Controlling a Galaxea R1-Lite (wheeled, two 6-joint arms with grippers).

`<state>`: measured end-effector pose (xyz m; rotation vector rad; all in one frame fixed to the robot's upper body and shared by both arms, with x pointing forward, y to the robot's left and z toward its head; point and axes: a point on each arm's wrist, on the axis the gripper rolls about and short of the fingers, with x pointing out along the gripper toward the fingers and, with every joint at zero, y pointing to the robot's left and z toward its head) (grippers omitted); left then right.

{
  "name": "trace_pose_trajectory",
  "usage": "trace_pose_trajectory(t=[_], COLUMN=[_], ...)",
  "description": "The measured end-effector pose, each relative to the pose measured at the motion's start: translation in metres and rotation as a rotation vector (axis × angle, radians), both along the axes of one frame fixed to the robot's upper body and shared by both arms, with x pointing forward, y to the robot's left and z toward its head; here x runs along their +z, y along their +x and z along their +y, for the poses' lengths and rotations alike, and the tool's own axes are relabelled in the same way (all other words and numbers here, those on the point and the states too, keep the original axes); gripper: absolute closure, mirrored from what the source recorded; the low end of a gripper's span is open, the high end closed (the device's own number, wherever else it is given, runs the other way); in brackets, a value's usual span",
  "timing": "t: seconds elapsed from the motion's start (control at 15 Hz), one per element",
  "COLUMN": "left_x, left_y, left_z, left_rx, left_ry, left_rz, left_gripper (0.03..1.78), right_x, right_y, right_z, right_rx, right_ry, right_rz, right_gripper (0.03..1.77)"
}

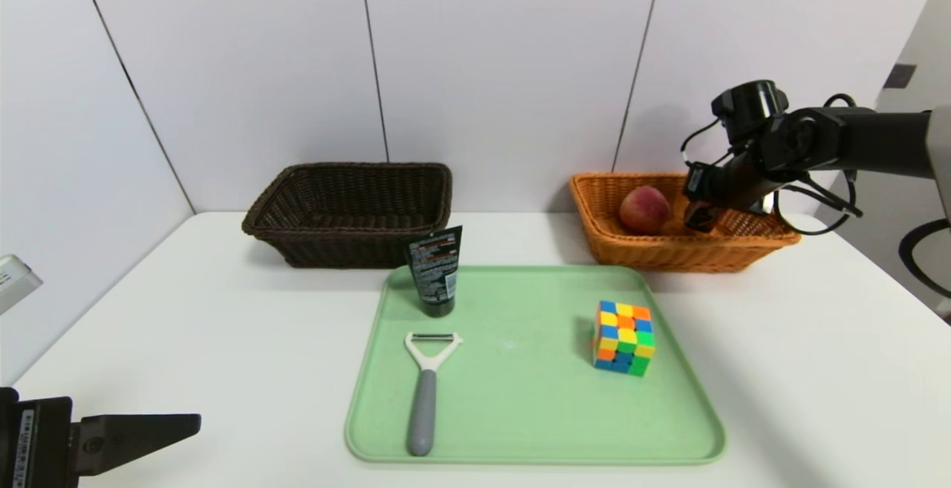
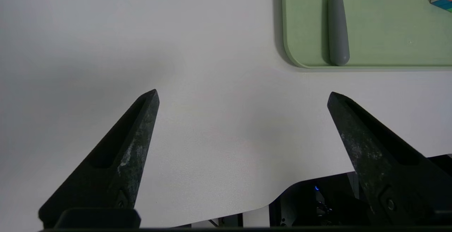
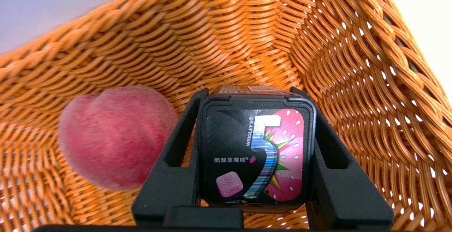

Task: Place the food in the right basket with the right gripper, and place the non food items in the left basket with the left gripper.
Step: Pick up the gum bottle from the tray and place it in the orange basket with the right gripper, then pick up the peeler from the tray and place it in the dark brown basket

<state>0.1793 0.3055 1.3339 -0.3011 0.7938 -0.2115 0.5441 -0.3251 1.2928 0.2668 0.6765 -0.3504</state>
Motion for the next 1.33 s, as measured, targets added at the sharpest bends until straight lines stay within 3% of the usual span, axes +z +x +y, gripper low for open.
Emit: trace_pose_trajectory(t=[0.33,0.6,0.8,1.07,1.33], left_x=[-0.001,-0.001,-0.001,-0.002,0.001], left_y=[0.000,-0.001,-0.002,-0.003,-0.006], left_z=[0.000,0.000,0.000,0.001,0.002], left_rx=[-0.001,0.000,0.001,0.003,0.002], left_ry=[-0.001,-0.003,-0.003,-0.004,-0.009], left_rz=[0.005,0.004,0.004,-0.001,-0.022], left_gripper=[0.12,0.12,0.12,0.12,0.12], right_x=[-0.007,-0.006,0.000,0.049,0.115], right_y=[0.003,0.003,0.000,-0.024,-0.079], right_z=[0.002,0.004,0.003,0.013,0.028], right_rx=[0.012,0.025,0.015,0.047,0.102], right_ry=[-0.008,-0.029,-0.039,-0.041,-0.027], right_rz=[0.017,0.019,0.005,-0.099,-0.214], right_gripper=[1.01,0.64,0.46,0.31,0.22])
